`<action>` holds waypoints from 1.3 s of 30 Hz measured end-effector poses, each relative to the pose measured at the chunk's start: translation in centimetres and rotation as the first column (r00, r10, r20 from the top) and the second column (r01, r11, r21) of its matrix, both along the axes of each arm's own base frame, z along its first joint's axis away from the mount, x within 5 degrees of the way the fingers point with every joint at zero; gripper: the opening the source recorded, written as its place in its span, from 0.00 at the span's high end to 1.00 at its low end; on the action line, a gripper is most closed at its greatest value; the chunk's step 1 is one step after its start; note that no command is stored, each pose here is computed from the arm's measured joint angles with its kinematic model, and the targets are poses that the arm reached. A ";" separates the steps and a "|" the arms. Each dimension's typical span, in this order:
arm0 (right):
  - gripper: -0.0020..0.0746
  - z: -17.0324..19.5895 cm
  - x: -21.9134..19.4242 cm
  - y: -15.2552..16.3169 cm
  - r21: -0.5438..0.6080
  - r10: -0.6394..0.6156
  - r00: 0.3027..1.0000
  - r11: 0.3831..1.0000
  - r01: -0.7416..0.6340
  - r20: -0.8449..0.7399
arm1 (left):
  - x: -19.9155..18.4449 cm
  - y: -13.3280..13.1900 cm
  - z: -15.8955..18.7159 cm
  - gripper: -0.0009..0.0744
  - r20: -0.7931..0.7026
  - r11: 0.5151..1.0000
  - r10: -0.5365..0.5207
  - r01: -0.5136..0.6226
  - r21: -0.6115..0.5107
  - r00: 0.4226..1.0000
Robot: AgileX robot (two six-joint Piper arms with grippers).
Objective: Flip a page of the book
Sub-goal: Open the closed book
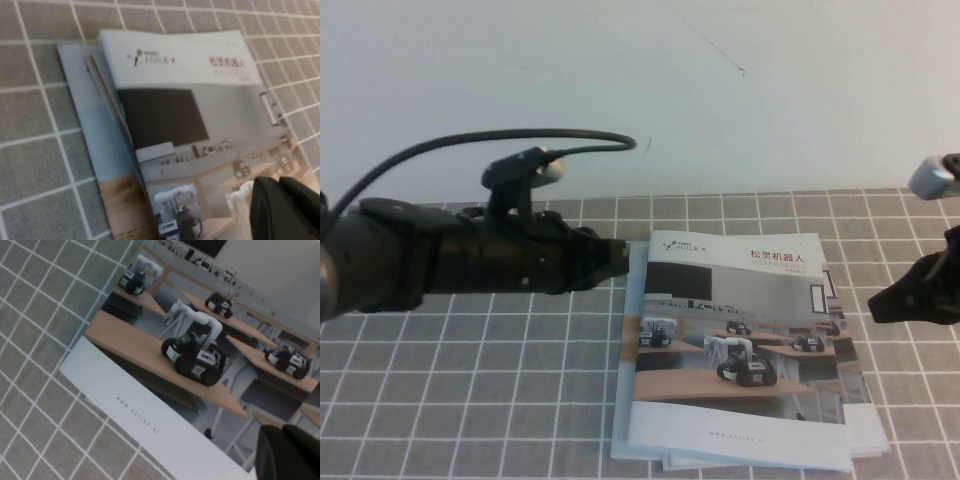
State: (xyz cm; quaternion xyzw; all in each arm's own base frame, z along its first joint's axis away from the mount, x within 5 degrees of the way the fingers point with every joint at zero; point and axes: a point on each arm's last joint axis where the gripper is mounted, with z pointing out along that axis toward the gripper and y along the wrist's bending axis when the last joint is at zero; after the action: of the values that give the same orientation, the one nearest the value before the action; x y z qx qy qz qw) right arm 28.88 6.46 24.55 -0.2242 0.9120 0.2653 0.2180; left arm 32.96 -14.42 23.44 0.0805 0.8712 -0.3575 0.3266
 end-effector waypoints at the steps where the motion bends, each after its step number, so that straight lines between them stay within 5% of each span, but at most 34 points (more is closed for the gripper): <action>1: 0.97 -0.5 0.5 0.3 -0.004 0.008 1.000 1.000 -0.008 -0.011 | 0.1 -0.5 -0.5 0.99 -0.012 1.000 0.002 -0.002 0.005 1.000; 6: 0.80 -3.4 2.6 1.1 0.019 -0.020 0.996 1.000 0.022 -0.082 | 0.3 -3.1 -3.5 0.99 -0.069 0.998 -0.027 0.031 0.059 0.997; 13: 0.56 -6.0 3.6 1.6 0.075 -0.056 0.982 0.995 0.071 -0.180 | 0.5 -3.5 -6.2 0.99 -0.096 0.987 -0.043 0.058 0.149 0.994; 30: 0.54 -6.0 5.3 1.1 0.087 -0.258 0.960 0.959 0.268 -0.112 | 1.1 -3.5 -9.7 0.99 -0.164 0.979 -0.027 0.059 0.195 0.986; 39: 0.54 -9.6 5.8 1.6 0.110 -0.289 0.918 0.938 0.328 -0.271 | 1.2 -3.6 -9.6 0.99 -0.171 0.983 -0.011 0.042 0.177 0.985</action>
State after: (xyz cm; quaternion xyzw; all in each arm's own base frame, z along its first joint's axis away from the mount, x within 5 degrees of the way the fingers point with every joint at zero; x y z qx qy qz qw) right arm 34.72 8.02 14.93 -0.0246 0.9330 0.3229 0.1568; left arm 34.16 -18.01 13.84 0.0906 0.9234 -0.2871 0.2382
